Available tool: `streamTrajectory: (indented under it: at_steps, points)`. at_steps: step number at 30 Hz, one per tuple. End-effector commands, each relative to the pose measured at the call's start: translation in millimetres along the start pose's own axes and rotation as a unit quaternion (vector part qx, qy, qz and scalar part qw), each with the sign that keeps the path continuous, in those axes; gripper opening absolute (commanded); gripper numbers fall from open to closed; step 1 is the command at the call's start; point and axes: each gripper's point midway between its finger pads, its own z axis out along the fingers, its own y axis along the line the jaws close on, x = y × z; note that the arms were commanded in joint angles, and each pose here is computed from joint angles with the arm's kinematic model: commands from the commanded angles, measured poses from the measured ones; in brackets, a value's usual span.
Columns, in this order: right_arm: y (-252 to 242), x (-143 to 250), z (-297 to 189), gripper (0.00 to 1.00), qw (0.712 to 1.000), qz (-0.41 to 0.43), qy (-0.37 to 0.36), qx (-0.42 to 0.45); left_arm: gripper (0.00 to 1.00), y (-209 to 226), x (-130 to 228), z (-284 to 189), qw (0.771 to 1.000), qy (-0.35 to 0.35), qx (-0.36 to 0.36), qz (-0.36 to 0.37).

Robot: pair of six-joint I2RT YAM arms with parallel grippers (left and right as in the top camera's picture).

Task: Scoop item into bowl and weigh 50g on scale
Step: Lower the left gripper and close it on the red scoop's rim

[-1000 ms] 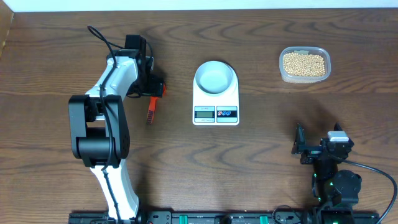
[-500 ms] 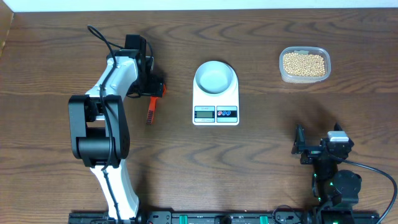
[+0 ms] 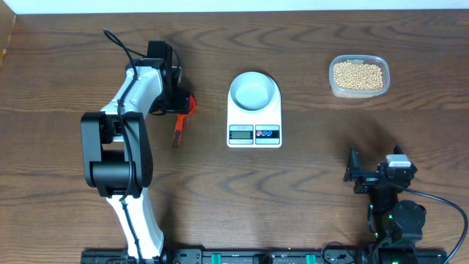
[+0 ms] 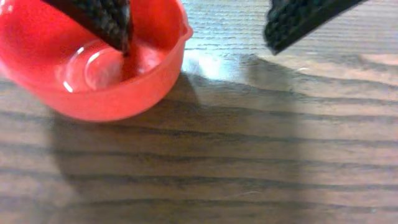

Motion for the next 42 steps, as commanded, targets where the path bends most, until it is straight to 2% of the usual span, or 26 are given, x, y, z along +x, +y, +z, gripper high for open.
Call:
streamTrajectory:
  at_steps: [1, 15, 23, 31, 32, 42]
  points:
    - [-0.3, 1.8, 0.1, 0.99, 1.000, -0.006, 0.003, 0.002, 0.65, 4.4, 5.5, 6.4, 1.000, 0.012, -0.007, 0.002]
    - [-0.3, 1.8, 0.1, 0.99, 1.000, -0.006, 0.003, 0.002, 0.32, 4.3, 5.3, 6.4, 1.000, 0.012, -0.007, 0.002]
    - [-0.3, 1.8, 0.1, 0.99, 1.000, -0.006, 0.003, 0.002, 0.28, 1.2, 5.1, 6.4, 1.000, 0.011, 0.002, 0.002]
    - [-0.3, 1.8, 0.1, 0.99, 1.000, -0.006, 0.003, 0.002, 0.19, 1.2, 5.1, 6.4, 1.000, 0.011, 0.002, 0.002]
    - [-0.3, 1.8, 0.1, 0.99, 1.000, -0.006, 0.003, 0.002, 0.15, 1.2, 5.1, 6.4, 1.000, 0.011, 0.002, 0.002]
    - [-0.3, 1.8, 0.1, 0.99, 1.000, -0.006, 0.003, 0.002, 0.08, 1.2, 5.1, 6.4, 1.000, 0.011, 0.002, 0.002]
